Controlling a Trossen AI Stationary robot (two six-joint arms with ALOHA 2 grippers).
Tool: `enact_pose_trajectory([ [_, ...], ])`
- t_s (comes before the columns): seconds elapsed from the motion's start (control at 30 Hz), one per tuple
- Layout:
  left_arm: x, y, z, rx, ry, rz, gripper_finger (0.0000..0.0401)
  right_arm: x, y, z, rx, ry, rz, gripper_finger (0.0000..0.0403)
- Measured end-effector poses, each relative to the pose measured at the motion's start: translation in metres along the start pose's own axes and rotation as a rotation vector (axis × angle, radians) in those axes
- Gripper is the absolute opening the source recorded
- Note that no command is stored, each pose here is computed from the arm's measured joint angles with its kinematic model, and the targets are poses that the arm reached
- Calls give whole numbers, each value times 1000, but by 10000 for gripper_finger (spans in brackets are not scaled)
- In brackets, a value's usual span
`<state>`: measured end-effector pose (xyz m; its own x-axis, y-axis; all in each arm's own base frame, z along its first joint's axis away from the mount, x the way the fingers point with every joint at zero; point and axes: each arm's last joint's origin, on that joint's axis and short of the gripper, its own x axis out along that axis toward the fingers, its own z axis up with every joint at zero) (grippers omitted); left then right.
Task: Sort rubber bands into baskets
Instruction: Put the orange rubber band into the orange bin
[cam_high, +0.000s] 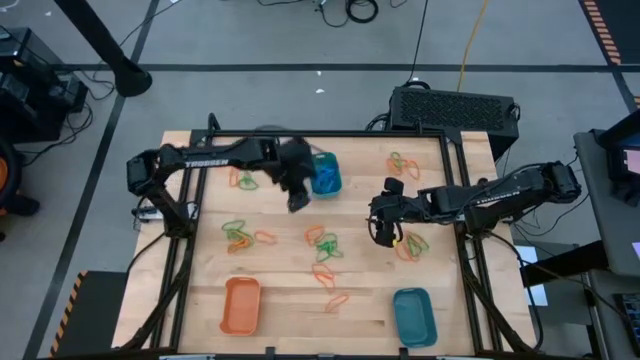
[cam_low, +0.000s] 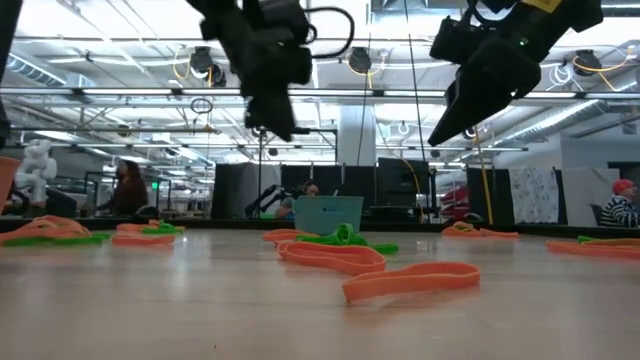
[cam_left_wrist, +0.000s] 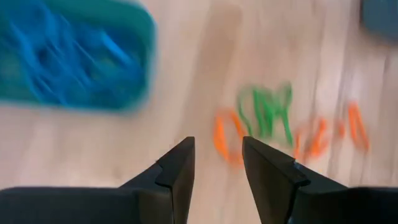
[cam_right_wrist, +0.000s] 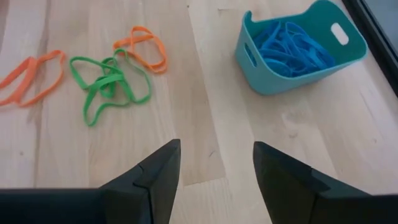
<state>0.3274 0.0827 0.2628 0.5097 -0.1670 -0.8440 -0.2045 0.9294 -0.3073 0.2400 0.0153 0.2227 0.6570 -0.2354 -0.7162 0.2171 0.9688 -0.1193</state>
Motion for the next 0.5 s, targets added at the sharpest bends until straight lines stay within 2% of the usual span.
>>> enact_pose_trajectory([
  [0.13,1,-33,-20,64,140,54,141,0,1,2,-4,-20,4,194],
  [0.27,9,-59,-38,103,250,171,141,0,1,4,1,-43,7,194],
  [0.5,24,-77,-64,151,343,252,141,0,2,6,2,-54,32,194],
])
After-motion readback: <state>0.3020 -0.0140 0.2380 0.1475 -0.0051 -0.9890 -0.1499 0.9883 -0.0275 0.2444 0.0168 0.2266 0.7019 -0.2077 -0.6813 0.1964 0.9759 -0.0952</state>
